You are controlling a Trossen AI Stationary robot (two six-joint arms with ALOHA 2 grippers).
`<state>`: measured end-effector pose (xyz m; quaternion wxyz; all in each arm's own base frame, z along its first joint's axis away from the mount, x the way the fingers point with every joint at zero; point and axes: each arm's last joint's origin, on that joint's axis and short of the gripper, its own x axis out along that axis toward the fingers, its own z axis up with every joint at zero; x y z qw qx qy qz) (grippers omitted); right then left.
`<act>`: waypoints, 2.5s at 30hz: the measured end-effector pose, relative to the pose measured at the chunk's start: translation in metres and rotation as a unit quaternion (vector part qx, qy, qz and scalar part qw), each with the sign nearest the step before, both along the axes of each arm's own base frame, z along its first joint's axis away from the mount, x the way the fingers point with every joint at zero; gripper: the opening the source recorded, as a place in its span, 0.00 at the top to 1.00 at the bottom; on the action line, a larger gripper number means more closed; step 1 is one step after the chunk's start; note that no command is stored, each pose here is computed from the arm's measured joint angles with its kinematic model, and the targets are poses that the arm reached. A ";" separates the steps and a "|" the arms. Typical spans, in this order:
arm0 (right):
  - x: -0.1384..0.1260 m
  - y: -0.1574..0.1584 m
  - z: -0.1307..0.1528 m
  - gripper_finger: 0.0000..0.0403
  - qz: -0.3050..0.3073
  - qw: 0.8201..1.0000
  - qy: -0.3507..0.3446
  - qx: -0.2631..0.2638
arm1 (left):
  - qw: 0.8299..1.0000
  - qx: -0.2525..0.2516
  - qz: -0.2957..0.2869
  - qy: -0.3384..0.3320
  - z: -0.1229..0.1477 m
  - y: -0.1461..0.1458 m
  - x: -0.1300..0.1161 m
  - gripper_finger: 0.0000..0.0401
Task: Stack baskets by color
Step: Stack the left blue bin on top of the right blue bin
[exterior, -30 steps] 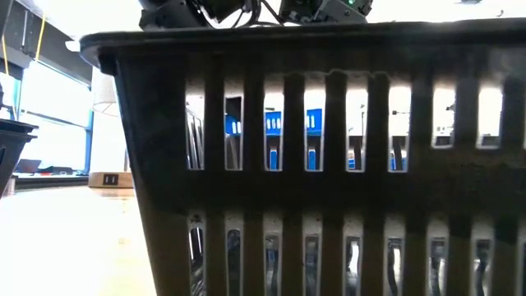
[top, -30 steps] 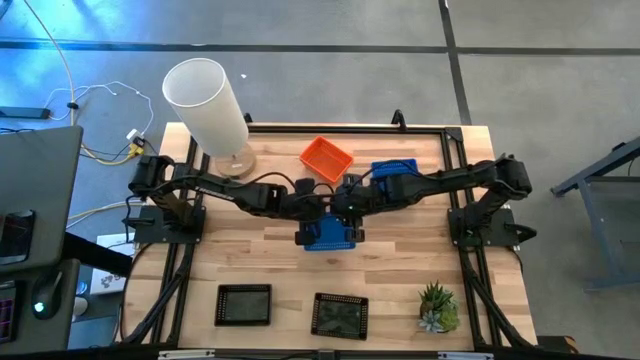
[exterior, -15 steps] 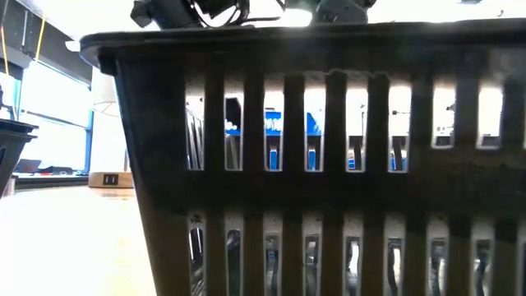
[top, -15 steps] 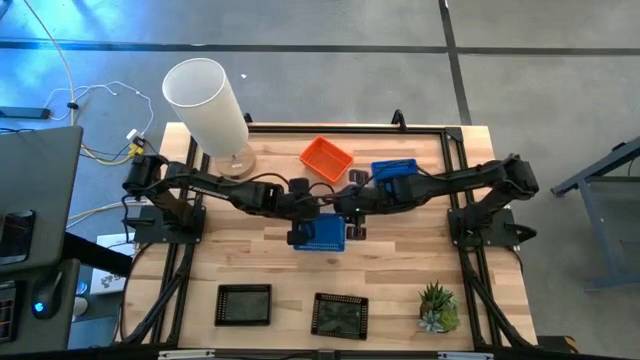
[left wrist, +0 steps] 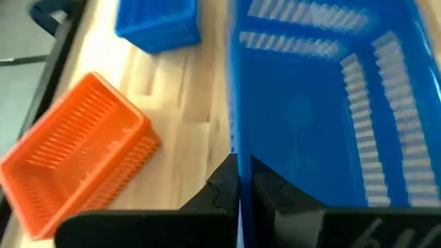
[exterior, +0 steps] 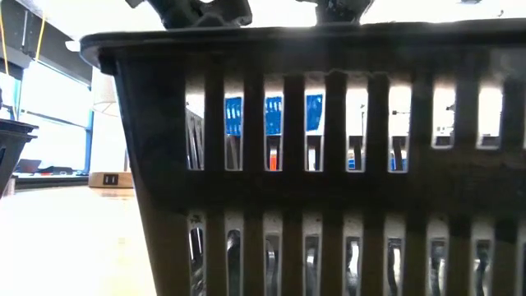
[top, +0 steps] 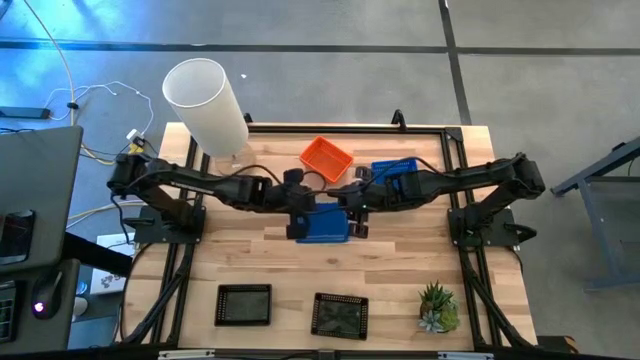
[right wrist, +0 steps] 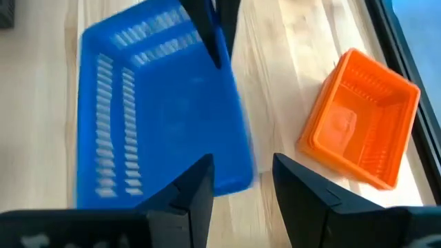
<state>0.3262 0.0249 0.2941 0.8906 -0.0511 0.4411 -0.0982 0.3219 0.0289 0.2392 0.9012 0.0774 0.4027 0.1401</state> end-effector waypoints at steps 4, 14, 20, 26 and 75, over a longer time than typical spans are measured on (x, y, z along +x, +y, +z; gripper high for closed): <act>0.003 0.000 0.003 0.66 0.009 1.000 -0.017 -0.006 | 1.000 0.010 0.011 -0.011 0.008 0.000 -0.005 1.00; 0.005 -0.006 0.004 0.66 0.003 1.000 -0.029 -0.007 | 0.999 0.026 -0.020 -0.034 0.015 -0.008 -0.002 1.00; 0.005 -0.010 0.003 0.68 0.000 1.000 -0.023 0.013 | 0.996 0.057 -0.054 -0.039 0.017 -0.019 0.001 1.00; 0.003 -0.011 0.002 0.78 0.002 0.999 -0.013 0.033 | 0.993 0.095 -0.037 -0.050 0.020 -0.020 0.003 1.00; -0.020 -0.030 -0.011 1.00 -0.094 0.990 0.106 -0.016 | 0.997 0.071 -0.011 0.036 0.007 -0.011 -0.010 0.64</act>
